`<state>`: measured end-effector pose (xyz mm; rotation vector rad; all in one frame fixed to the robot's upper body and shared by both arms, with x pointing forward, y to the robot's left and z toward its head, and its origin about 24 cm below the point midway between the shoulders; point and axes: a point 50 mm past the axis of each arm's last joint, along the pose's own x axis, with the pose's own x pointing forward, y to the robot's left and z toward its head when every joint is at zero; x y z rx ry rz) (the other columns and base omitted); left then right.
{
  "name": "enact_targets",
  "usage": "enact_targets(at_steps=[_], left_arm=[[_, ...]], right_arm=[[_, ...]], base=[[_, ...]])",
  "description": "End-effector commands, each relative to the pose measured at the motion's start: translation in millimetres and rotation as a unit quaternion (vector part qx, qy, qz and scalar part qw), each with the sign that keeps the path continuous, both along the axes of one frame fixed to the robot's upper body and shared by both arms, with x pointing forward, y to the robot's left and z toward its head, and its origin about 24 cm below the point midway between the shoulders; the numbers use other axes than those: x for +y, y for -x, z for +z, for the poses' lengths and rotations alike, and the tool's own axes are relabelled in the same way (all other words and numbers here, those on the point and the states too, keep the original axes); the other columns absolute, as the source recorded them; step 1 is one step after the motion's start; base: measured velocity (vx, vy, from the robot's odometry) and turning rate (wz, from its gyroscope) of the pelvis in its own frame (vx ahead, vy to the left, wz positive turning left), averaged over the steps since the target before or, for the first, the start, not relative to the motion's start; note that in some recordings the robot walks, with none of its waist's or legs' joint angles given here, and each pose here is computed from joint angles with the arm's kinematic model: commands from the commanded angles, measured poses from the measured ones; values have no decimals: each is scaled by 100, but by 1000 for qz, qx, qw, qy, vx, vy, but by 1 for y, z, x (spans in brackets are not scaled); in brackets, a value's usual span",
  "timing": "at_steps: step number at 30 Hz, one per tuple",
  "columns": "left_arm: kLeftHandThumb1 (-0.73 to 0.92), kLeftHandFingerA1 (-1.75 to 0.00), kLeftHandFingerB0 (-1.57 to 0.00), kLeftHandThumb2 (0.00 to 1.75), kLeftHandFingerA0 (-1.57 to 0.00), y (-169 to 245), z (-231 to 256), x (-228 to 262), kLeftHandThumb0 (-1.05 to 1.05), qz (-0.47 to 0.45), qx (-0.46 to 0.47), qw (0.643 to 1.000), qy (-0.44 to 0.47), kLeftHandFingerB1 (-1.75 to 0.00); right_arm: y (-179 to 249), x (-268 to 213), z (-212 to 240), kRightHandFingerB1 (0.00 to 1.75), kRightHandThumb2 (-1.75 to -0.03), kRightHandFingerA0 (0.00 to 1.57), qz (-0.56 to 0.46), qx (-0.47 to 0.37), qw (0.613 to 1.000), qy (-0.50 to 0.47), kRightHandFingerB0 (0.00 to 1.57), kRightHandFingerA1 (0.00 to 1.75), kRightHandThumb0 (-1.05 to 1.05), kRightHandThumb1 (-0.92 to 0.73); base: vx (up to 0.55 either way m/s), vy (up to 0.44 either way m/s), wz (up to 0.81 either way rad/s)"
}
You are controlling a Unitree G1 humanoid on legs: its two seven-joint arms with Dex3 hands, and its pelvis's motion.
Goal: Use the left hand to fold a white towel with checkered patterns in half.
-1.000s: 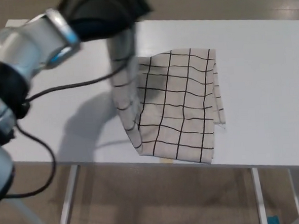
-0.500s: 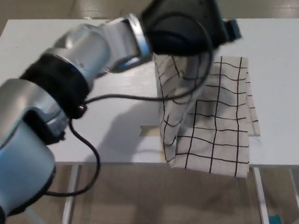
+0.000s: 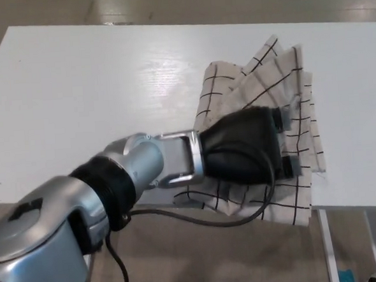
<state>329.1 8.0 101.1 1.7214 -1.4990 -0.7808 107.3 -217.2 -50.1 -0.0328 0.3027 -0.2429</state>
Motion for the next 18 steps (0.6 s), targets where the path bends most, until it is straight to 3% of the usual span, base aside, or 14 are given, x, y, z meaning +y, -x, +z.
enact_targets(at_steps=[1,2,3,18], left_arm=[[45,0,0,90,0,-4,-45,2,-84,293,201,918,-175,-13],[45,0,0,90,0,-5,-44,2,-84,293,205,917,-175,-13],[54,0,0,66,0,-5,-42,2,-99,296,213,914,-174,-19],[57,0,0,66,0,-10,-11,-4,-100,299,269,910,-102,-16]], right_arm=[[-3,-3,0,52,-60,51,10,7,1000,9,50,52,-24,-71],[-3,-3,0,52,-60,51,10,7,1000,11,50,52,-24,-71],[-3,-3,0,52,-60,51,9,10,1000,12,50,52,-24,-71],[2,-2,-2,52,-60,52,21,19,999,23,50,51,-24,-70]], base=[[0,0,0],[0,0,0],[0,0,0],[0,0,0]])
